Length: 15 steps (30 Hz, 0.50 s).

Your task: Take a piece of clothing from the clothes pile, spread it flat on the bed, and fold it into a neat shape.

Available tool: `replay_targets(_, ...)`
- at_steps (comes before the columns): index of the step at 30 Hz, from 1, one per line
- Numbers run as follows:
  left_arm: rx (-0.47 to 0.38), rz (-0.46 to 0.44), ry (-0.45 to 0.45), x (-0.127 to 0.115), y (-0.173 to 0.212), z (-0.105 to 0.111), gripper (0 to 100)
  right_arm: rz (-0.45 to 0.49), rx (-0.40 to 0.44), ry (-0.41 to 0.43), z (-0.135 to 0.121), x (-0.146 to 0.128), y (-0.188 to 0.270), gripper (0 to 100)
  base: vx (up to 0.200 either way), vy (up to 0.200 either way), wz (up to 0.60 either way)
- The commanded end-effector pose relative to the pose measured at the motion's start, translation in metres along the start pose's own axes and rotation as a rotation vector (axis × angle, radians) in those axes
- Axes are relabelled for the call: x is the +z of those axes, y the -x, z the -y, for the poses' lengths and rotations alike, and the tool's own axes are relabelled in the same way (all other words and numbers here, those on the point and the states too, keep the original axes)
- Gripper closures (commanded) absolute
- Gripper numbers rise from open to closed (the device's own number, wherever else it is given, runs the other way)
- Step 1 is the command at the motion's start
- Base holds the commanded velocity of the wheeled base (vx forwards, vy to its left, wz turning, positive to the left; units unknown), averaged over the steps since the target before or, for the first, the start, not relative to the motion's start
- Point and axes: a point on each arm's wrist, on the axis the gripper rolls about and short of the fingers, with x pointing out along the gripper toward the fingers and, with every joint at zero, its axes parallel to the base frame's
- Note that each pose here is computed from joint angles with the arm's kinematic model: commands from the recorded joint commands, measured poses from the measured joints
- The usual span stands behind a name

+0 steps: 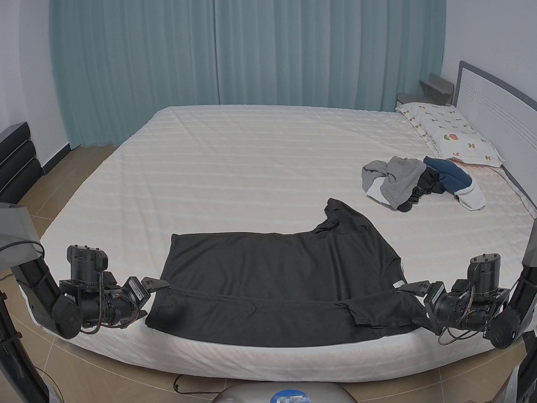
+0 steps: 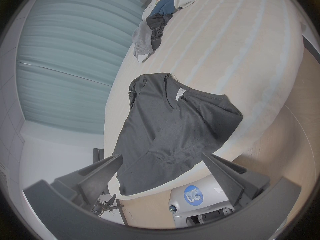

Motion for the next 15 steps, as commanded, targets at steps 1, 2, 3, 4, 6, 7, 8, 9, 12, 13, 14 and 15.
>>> replay_targets(1, -0.007, 0.003, -0.003, 0.0003, 0.0004, 0.0020, 0, -0.002, 0.000, 0.004, -0.0002, -0.0003, -0.0009, 0, 0.200, 0.000, 0.00)
replay_targets(2, -0.012, 0.004, -0.005, 0.0006, -0.0002, 0.0034, 0, -0.002, 0.001, 0.004, -0.0005, -0.0001, -0.0011, 0, 0.200, 0.000, 0.00)
replay_targets(3, -0.015, 0.007, -0.006, 0.0011, -0.0002, 0.0044, 0, -0.002, 0.001, 0.004, -0.0005, -0.0001, -0.0011, 0, 0.200, 0.000, 0.00)
replay_targets(4, -0.015, 0.008, -0.007, 0.0013, -0.0009, 0.0050, 0, -0.003, 0.002, 0.005, -0.0006, -0.0005, -0.0007, 0, 0.200, 0.000, 0.00)
replay_targets(6, -0.017, 0.011, -0.007, 0.0024, -0.0015, 0.0053, 0, -0.006, 0.001, 0.006, -0.0006, -0.0013, -0.0006, 0, 0.200, 0.000, 0.00)
replay_targets(7, -0.020, 0.016, -0.007, 0.0038, -0.0024, 0.0065, 0, -0.009, 0.001, 0.008, -0.0007, -0.0020, -0.0010, 0, 0.200, 0.000, 0.00)
replay_targets(8, -0.021, 0.020, -0.008, 0.0046, -0.0030, 0.0071, 0, -0.010, 0.001, 0.010, -0.0008, -0.0023, -0.0011, 0, 0.200, 0.000, 0.00)
replay_targets(9, -0.023, 0.024, -0.009, 0.0061, -0.0046, 0.0080, 0, -0.011, 0.000, 0.008, -0.0006, -0.0024, -0.0013, 0, 0.000, 0.000, 0.00)
replay_targets(12, -0.025, 0.028, -0.010, 0.0068, -0.0051, 0.0091, 0, -0.016, 0.001, 0.012, -0.0012, -0.0034, -0.0021, 0, 0.000, 0.000, 0.00)
replay_targets(13, -0.026, 0.031, -0.010, 0.0073, -0.0044, 0.0094, 0, -0.016, 0.001, 0.012, -0.0012, -0.0034, -0.0021, 0, 0.000, 0.000, 0.00)
replay_targets(14, -0.030, 0.034, -0.008, 0.0078, -0.0039, 0.0102, 0, -0.017, -0.001, 0.011, -0.0007, -0.0037, -0.0021, 0, 0.000, 0.000, 0.00)
replay_targets(15, -0.034, 0.038, -0.010, 0.0086, -0.0035, 0.0113, 0, -0.017, -0.001, 0.011, -0.0007, -0.0037, -0.0021, 0, 0.000, 0.000, 0.00)
